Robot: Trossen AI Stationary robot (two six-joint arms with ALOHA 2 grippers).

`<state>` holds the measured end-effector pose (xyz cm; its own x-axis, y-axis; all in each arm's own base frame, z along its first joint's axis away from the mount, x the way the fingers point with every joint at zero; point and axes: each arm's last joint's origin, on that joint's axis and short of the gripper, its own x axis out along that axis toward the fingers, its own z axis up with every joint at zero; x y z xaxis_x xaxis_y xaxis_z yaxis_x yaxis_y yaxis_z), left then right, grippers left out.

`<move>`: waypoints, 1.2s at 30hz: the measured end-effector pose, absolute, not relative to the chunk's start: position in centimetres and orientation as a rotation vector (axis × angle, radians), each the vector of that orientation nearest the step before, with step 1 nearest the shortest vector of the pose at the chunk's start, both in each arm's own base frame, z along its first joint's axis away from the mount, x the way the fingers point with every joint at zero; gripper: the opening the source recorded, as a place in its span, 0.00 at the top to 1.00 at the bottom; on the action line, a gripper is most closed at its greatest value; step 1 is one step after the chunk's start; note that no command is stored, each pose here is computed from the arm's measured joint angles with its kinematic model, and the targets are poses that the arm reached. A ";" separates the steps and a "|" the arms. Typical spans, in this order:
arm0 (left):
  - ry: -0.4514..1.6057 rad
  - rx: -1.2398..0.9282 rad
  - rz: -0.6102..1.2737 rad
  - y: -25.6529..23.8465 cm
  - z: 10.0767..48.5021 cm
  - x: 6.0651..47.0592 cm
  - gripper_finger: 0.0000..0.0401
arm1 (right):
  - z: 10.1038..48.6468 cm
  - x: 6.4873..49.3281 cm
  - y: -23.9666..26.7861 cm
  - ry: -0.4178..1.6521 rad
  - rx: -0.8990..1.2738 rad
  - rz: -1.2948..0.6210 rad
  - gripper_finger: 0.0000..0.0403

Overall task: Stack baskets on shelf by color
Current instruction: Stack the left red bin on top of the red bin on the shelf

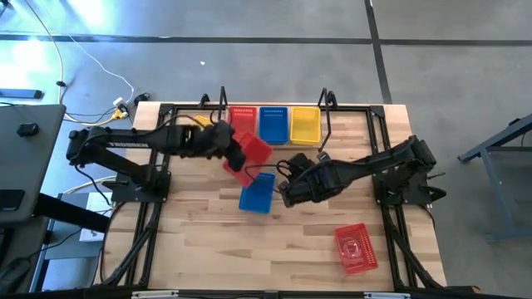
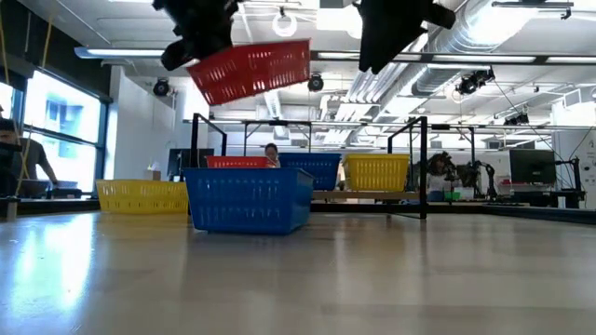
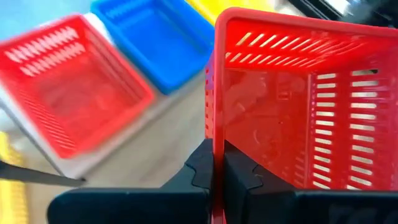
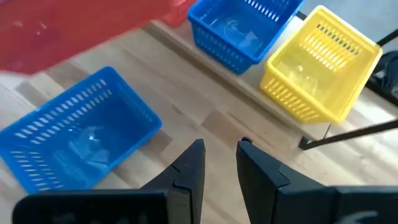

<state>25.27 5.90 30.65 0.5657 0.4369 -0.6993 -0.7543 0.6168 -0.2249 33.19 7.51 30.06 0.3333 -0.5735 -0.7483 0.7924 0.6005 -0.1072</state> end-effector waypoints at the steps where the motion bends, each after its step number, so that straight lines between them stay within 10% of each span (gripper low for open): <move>1: 0.641 -0.550 0.764 6.5 30.6 25.1 1.00 | 30.1 33.3 7.1 0.850 0.288 -0.908 0.80; 36: 0.559 -0.807 1.211 17.5 27.7 22.5 1.00 | 30.0 34.2 -4.0 1.124 0.026 -0.826 0.80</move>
